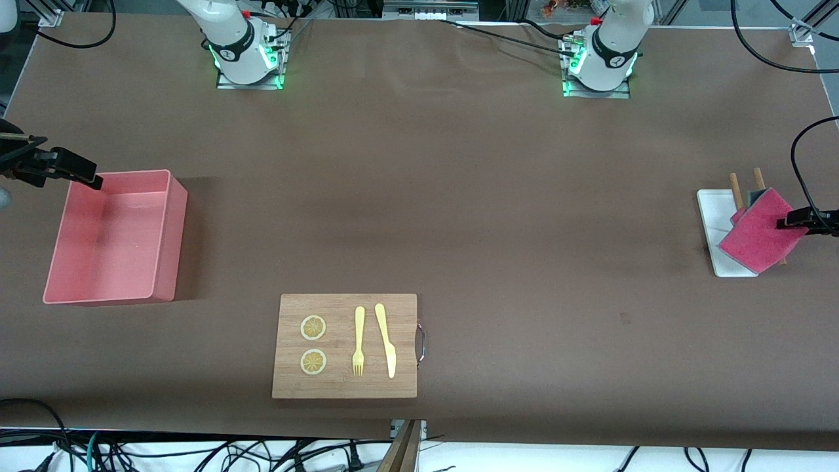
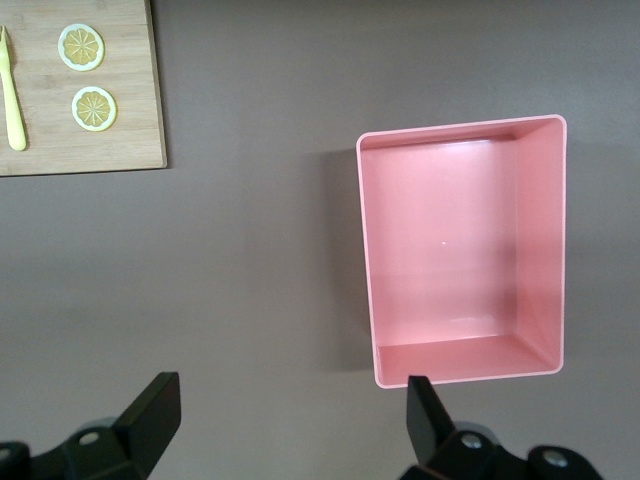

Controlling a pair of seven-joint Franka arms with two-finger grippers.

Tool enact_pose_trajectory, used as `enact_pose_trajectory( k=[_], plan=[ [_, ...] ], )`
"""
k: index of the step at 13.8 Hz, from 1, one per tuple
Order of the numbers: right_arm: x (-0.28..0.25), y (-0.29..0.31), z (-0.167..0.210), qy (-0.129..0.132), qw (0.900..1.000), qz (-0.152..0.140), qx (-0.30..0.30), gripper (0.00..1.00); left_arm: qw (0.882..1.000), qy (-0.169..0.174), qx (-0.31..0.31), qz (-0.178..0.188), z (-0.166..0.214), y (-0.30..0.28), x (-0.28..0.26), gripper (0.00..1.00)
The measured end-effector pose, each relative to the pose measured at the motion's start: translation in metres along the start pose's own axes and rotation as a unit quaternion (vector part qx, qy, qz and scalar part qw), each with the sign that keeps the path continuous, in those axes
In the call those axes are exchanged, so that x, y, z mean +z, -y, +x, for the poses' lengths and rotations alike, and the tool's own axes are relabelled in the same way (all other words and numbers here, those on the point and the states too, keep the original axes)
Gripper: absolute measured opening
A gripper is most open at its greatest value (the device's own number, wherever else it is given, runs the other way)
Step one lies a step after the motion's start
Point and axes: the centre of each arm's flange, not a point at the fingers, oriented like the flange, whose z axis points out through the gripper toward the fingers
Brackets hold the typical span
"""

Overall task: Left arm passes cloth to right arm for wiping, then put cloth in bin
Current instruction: 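Lift the pink cloth with the left gripper while the right gripper approaches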

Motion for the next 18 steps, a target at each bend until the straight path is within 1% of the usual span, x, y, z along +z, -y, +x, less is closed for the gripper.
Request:
enact_pose_trajectory(
  k=[3,4,5,8,11,13,16,18],
  plan=[
    [0.000,0.000,0.000,-0.001,1.000,0.000,0.000,1.00,1.000,-0.003,0.018,0.002,0.002,-0.002,-0.003,0.19],
    [0.000,0.000,0.000,-0.001,1.000,0.000,0.000,1.00,1.000,-0.003,0.022,0.002,0.002,-0.001,-0.003,0.11],
    [0.000,0.000,0.000,-0.001,1.000,0.000,0.000,1.00,1.000,-0.003,0.025,0.002,0.002,-0.001,-0.004,0.04],
    [0.000,0.000,0.000,-0.002,1.000,0.000,0.000,1.00,0.999,-0.008,0.033,0.001,0.007,-0.006,-0.012,0.05],
    [0.000,0.000,0.001,-0.002,1.000,0.000,0.000,1.00,0.998,-0.006,0.052,-0.032,0.031,-0.049,-0.047,0.04],
    [0.004,0.000,0.004,0.000,1.000,0.001,0.000,1.00,0.998,0.010,0.046,-0.052,0.055,-0.106,-0.072,0.04],
    [0.014,0.000,0.008,0.006,1.000,0.003,0.000,1.00,0.995,0.054,-0.014,-0.083,0.093,-0.217,-0.078,0.04],
    [0.021,-0.001,0.012,0.012,1.000,0.004,0.001,1.00,0.991,0.066,-0.053,-0.105,0.114,-0.293,-0.075,0.04]
  ],
)
